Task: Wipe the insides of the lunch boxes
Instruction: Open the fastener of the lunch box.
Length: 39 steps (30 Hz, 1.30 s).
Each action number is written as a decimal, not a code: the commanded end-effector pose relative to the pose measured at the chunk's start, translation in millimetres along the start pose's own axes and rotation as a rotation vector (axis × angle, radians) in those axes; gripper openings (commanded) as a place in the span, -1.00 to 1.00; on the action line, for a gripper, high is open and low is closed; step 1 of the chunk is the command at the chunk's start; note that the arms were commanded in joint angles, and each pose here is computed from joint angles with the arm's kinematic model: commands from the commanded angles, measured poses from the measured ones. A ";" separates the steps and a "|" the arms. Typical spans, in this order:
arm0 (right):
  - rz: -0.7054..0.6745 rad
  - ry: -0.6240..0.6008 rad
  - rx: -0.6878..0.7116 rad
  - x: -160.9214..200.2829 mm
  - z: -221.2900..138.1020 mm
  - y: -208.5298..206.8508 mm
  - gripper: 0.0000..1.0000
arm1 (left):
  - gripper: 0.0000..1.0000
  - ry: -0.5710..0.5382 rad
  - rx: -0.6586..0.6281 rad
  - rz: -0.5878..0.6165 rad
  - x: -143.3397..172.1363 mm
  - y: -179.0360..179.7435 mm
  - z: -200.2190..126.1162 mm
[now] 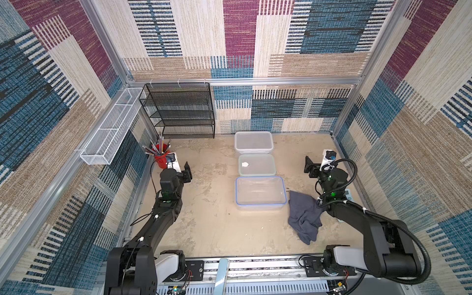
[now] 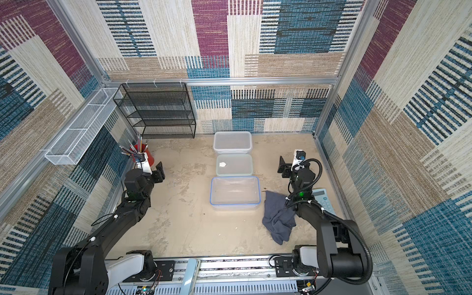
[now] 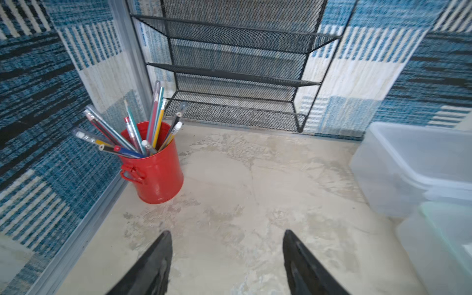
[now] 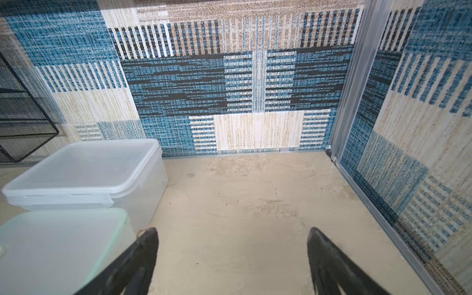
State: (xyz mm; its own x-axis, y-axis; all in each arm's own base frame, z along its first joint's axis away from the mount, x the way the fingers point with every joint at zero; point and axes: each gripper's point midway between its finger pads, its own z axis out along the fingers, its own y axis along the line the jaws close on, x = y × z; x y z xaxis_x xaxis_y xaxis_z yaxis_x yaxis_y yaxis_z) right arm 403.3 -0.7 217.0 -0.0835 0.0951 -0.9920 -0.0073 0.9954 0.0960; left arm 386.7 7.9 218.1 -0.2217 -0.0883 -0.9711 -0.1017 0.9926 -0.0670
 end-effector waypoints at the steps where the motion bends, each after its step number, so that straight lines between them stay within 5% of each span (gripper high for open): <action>1: 0.155 0.140 -0.069 11.7 -7.4 14.7 0.75 | 0.36 0.102 0.109 -0.100 5.2 -26.2 -7.1; 4: 0.300 0.178 -0.216 2.5 -18.1 49.7 0.53 | 0.33 0.151 0.242 -0.097 5.7 -65.5 -14.0; 12: 0.636 0.241 -0.364 10.4 -37.1 105.7 0.56 | 0.30 0.269 0.523 -0.077 10.7 -173.6 -28.6; 23: 0.960 0.335 -0.353 67.2 -75.4 113.5 0.68 | 0.25 0.437 0.795 -0.056 39.5 -281.3 -61.5; 39: 1.131 0.307 -0.292 85.6 -114.0 94.9 0.78 | 0.19 0.661 0.758 0.059 123.5 -309.0 -69.7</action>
State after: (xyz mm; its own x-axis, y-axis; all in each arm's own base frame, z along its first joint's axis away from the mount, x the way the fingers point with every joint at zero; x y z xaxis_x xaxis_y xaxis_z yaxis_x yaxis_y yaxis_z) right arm 282.2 99.8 149.1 -0.4235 0.8518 -0.3084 -0.0042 0.3386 0.9409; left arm 322.8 -314.6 138.4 -0.7075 0.1640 -0.6874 0.5362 0.7582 -0.3710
